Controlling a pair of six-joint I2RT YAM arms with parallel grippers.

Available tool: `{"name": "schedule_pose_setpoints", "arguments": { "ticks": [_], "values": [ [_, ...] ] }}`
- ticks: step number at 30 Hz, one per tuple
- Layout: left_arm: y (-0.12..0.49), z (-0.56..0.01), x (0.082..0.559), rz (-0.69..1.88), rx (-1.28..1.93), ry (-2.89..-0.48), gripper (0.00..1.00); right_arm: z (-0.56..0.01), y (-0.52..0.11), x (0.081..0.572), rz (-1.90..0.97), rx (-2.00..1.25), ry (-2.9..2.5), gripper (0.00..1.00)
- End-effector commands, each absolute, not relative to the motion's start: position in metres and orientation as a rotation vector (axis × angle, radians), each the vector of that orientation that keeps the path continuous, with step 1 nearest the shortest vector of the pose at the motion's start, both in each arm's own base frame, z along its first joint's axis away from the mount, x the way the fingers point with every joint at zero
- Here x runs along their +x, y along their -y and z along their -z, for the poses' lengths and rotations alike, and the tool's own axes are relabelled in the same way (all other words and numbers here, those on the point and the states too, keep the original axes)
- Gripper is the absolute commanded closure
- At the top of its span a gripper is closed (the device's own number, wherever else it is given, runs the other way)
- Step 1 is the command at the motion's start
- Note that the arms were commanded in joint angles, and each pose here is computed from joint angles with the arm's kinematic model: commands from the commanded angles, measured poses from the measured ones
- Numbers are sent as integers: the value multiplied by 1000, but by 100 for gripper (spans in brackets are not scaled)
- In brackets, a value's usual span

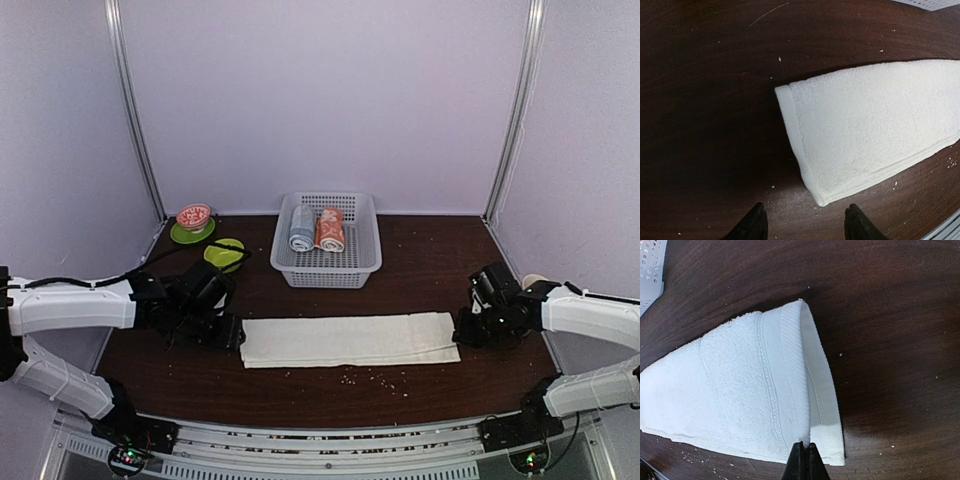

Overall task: Roll the towels
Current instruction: Smooth out the towel at the center of the board.

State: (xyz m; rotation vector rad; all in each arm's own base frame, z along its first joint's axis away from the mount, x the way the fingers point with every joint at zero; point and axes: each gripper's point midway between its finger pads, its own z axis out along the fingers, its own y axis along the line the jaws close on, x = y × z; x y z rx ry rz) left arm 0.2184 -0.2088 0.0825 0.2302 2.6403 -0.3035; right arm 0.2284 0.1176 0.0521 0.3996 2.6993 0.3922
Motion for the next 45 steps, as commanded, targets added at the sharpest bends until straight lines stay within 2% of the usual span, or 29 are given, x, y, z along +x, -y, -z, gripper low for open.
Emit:
{"name": "schedule_pose_setpoints", "arguments": {
  "ticks": [1, 10, 18, 24, 29, 36, 45],
  "values": [
    [209, -76, 217, 326, 199, -2653, 46, -50, -115, 216, -377, 351, -2764, 100],
    [212, -50, 214, 519, 31, -2709, 47, -34, -113, 211, -389, 363, -2787, 100],
    [228, -40, 221, 635, 9, -2722, 58, -37, -115, 214, -403, 356, -2780, 100],
    [234, -39, 227, 628, 27, -2727, 65, -38, -117, 214, -415, 356, -2776, 100],
    [234, -37, 225, 629, 28, -2737, 67, -39, -117, 214, -418, 355, -2773, 100],
    [232, -45, 225, 628, 34, -2723, 100, -43, -117, 215, -422, 352, -2764, 100],
    [231, -75, 221, 677, 82, -2673, 100, -66, -115, 217, -435, 344, -2725, 100]
  ]
}}
